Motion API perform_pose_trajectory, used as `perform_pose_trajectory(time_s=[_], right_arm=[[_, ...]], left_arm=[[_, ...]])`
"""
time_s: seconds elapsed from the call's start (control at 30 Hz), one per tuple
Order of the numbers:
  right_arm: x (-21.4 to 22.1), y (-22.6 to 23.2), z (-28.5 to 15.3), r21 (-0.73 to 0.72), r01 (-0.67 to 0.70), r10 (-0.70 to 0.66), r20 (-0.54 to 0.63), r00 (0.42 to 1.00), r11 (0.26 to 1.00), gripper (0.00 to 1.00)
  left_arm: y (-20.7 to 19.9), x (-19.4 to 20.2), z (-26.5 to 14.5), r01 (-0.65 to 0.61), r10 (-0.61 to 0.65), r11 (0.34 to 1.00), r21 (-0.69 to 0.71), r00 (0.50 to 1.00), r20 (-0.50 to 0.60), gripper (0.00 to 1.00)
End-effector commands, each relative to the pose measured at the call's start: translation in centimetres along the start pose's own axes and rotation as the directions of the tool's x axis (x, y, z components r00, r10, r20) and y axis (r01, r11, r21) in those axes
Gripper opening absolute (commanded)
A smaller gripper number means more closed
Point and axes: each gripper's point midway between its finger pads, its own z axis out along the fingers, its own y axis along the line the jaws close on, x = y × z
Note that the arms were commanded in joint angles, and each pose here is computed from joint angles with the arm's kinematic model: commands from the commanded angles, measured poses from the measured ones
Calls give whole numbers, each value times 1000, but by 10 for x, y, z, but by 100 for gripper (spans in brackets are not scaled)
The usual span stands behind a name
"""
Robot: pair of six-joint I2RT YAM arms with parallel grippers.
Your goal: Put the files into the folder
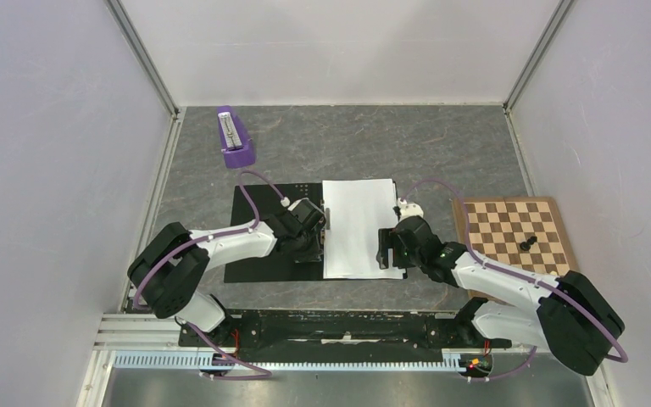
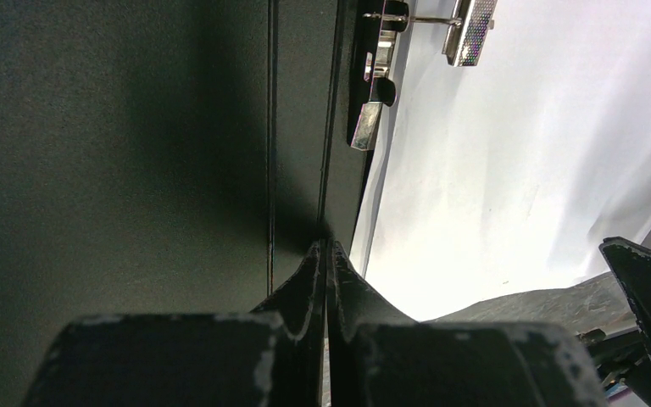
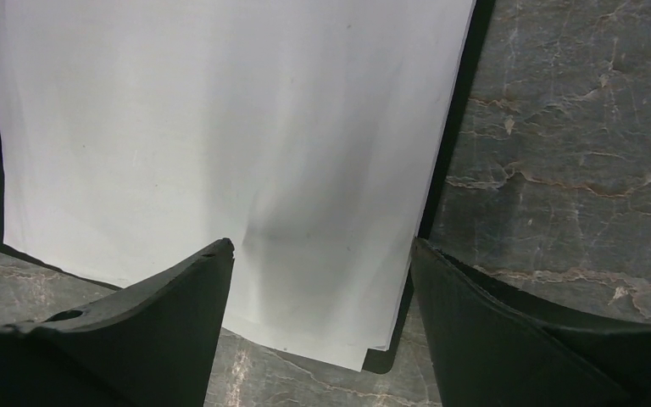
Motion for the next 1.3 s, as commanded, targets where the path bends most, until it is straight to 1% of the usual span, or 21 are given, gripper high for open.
perform_pose_trajectory(time_s=[0.0, 0.1, 0.2, 0.3, 0.43, 0.57, 0.63, 0.7, 0.83, 0.93, 1.03, 1.2, 1.27], right_arm=[[-15, 7, -4, -15, -10, 11, 39, 999, 1000, 80], [-12, 8, -1, -17, -3, 4, 22, 1000, 1000, 81], [-5, 1, 2, 16, 9, -9, -2, 1000, 1000, 82], [-7, -5, 0, 51, 11, -12, 7, 1000, 999, 85], [-28, -7, -8, 93, 34, -38, 42, 998, 995, 88], [-56, 10, -14, 69, 58, -62, 63, 996, 996, 88], [-67, 22, -12, 48, 68, -71, 70, 995, 997, 87], [-79, 38, -9, 26, 78, -80, 78, 994, 997, 83], [-100, 75, 8, -2, 98, -97, 88, 991, 995, 71], [-116, 104, 26, -12, 119, -117, 86, 989, 993, 63], [-128, 128, 44, -4, 140, -139, 75, 987, 990, 56], [-127, 145, 72, 36, 150, -152, 52, 987, 988, 46], [-123, 146, 80, 61, 154, -156, 37, 987, 986, 44]], left_arm=[[14, 4, 9, 20, -19, 998, -54, 1000, 11, 2], [13, 4, 9, 20, -19, 998, -53, 1000, 12, 2], [12, 3, 8, 17, -16, 999, -47, 1000, 16, 2], [10, -1, 2, -1, 2, 999, -46, 1000, 30, 2], [1, -16, -17, -54, 57, 998, -36, 996, 66, 2], [-6, -40, -45, -109, 113, 993, -43, 985, 127, 3], [0, -51, -53, -103, 108, 994, -42, 984, 145, 3], [6, -61, -55, -81, 84, 996, -29, 986, 147, 3], [14, -82, -55, -36, 35, 999, 6, 989, 143, 3], [21, -89, -54, 17, -25, 998, 58, 992, 123, 2], [35, -90, -54, 50, -58, 997, 66, 992, 115, 2], [51, -89, -56, 84, -93, 993, 83, 990, 110, 2], [54, -87, -58, 89, -98, 992, 89, 989, 106, 2]])
